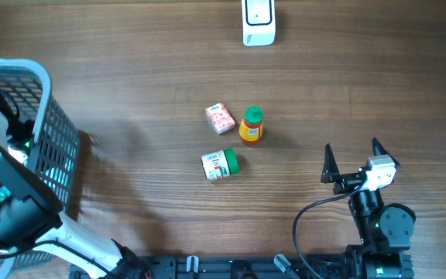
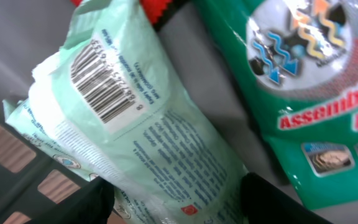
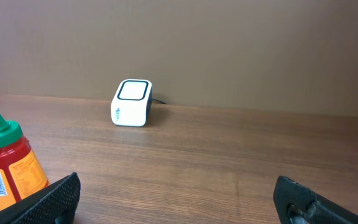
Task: Scan the item barcode
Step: 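Grasp the mint wet-wipe pack in the basket with the left gripper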
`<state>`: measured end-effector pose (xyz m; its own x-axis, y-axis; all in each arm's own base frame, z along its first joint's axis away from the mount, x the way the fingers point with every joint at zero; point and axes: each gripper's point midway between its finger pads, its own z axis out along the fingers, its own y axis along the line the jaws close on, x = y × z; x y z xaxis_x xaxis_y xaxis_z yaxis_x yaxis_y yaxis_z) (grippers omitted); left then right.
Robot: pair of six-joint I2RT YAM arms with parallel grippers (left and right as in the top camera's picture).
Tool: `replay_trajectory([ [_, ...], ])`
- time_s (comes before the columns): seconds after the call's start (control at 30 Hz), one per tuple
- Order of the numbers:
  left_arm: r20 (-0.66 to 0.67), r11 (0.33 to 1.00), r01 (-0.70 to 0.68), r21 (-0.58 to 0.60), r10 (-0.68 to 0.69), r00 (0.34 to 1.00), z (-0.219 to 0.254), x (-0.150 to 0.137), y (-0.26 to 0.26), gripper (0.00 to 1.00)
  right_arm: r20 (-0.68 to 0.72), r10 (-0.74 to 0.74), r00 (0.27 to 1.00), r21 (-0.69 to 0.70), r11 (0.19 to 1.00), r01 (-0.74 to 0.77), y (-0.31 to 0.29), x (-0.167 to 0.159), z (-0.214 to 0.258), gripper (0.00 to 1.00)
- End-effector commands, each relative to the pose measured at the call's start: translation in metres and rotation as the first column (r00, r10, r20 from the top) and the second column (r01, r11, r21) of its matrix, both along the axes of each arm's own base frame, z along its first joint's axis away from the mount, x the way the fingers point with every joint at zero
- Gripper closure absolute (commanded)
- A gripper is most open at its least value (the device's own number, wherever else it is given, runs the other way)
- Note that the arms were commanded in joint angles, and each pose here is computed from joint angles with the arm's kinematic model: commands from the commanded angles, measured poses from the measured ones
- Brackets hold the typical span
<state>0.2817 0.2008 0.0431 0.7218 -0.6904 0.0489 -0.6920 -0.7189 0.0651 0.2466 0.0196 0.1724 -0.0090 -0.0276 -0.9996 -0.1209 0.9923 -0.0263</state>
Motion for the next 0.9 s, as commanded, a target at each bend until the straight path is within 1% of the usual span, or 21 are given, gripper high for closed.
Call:
replay_trajectory([
  [0.0, -0.131, 0.997, -0.006, -0.072, -0.003, 0.991, -0.021, -0.027, -0.018, 0.39, 0.006, -0.002, 1.000, 0.004, 1.000, 0.002, 0.000, 0.000, 0.001, 0.00],
  [0.03, -0.151, 0.997, -0.005, -0.082, -0.007, 0.988, -0.026, -0.034, -0.021, 0.58, 0.006, -0.001, 1.000, 0.004, 1.000, 0.001, 0.000, 0.000, 0.001, 0.00],
  [0.07, -0.164, 0.996, 0.001, -0.092, -0.016, 0.986, -0.029, -0.039, -0.025, 0.82, 0.006, -0.002, 1.000, 0.004, 1.000, 0.002, 0.000, 0.000, 0.001, 0.00],
  [0.1, -0.169, 0.996, 0.005, -0.093, -0.021, 0.985, -0.029, -0.040, -0.025, 0.95, 0.006, -0.001, 1.000, 0.004, 1.000, 0.001, 0.000, 0.000, 0.001, 0.00],
  [0.17, -0.170, 0.996, 0.004, -0.085, -0.018, 0.985, -0.028, -0.041, -0.023, 0.96, 0.006, -0.002, 1.000, 0.004, 1.000, 0.002, 0.000, 0.000, 0.001, 0.00],
  [0.2, -0.149, 0.997, 0.008, -0.072, -0.019, 0.989, -0.023, -0.037, -0.018, 0.96, 0.006, -0.001, 1.000, 0.004, 1.000, 0.001, 0.000, 0.000, 0.001, 0.00],
  [0.23, -0.111, 0.998, 0.042, -0.052, -0.047, 0.993, -0.013, -0.030, -0.010, 0.96, 0.006, -0.002, 1.000, 0.004, 1.000, 0.002, 0.000, 0.000, 0.001, 0.00],
  [0.27, -0.052, 0.996, 0.085, -0.008, -0.086, 0.995, 0.008, -0.019, 0.005, 0.96, 0.006, -0.002, 1.000, 0.004, 1.000, 0.002, 0.000, 0.000, 0.001, 0.00],
  [0.33, 0.045, 0.991, 0.103, 0.087, -0.108, 0.993, 0.062, -0.006, 0.031, 0.96, 0.006, -0.001, 1.000, 0.004, 1.000, 0.001, 0.000, 0.000, 0.001, 0.00],
  [0.37, 0.088, 0.984, 0.102, 0.147, -0.116, 0.989, 0.097, -0.005, 0.045, 0.96, 0.006, -0.001, 1.000, 0.004, 1.000, 0.001, 0.000, 0.000, 0.001, 0.00],
  [0.4, 0.123, 0.975, 0.079, 0.206, -0.106, 0.987, 0.134, -0.010, 0.056, 0.96, 0.006, -0.001, 1.000, 0.004, 1.000, 0.001, 0.000, 0.000, 0.001, 0.00],
  [0.43, 0.164, 0.959, 0.089, 0.270, -0.137, 0.977, 0.170, -0.015, 0.063, 0.96, 0.006, -0.001, 1.000, 0.004, 1.000, 0.001, 0.000, 0.000, 0.001, 0.00],
  [0.5, 0.201, 0.928, 0.130, 0.350, -0.210, 0.957, 0.207, -0.020, 0.062, 0.96, 0.006, -0.002, 1.000, 0.004, 1.000, 0.002, 0.000, 0.000, 0.001, 0.00],
  [0.53, 0.219, 0.903, 0.155, 0.401, -0.259, 0.941, 0.228, -0.024, 0.055, 0.96, 0.006, -0.002, 1.000, 0.004, 1.000, 0.002, 0.000, 0.000, 0.001, 0.00],
  [0.63, 0.298, 0.851, 0.181, 0.494, -0.361, 0.884, 0.274, -0.028, 0.024, 0.96, 0.006, -0.001, 1.000, 0.004, 1.000, 0.001, 0.000, 0.000, 0.001, 0.00],
  [0.7, 0.350, 0.798, 0.203, 0.567, -0.456, 0.818, 0.308, -0.028, -0.013, 0.96, 0.006, -0.002, 1.000, 0.004, 1.000, 0.002, 0.000, 0.000, 0.001, 0.00],
  [0.73, 0.360, 0.777, 0.225, 0.588, -0.501, 0.787, 0.317, -0.025, -0.029, 0.96, 0.006, -0.002, 1.000, 0.004, 1.000, 0.002, 0.000, 0.000, 0.001, 0.00],
  [0.77, 0.367, 0.729, 0.288, 0.621, -0.596, 0.715, 0.329, -0.018, -0.059, 0.96, 0.006, -0.002, 1.000, 0.005, 1.000, 0.002, 0.000, 0.000, 0.001, 0.00],
  [0.83, 0.338, 0.573, 0.434, 0.695, -0.794, 0.506, 0.344, 0.009, -0.118, 0.96, 0.006, -0.001, 1.000, 0.004, 1.000, 0.001, 0.000, 0.000, 0.001, 0.00],
  [0.87, 0.292, 0.426, 0.516, 0.743, -0.900, 0.323, 0.351, 0.028, -0.161, 0.96, 0.006, -0.001, 1.000, 0.004, 1.000, 0.001, 0.000, 0.000, 0.001, 0.00],
])
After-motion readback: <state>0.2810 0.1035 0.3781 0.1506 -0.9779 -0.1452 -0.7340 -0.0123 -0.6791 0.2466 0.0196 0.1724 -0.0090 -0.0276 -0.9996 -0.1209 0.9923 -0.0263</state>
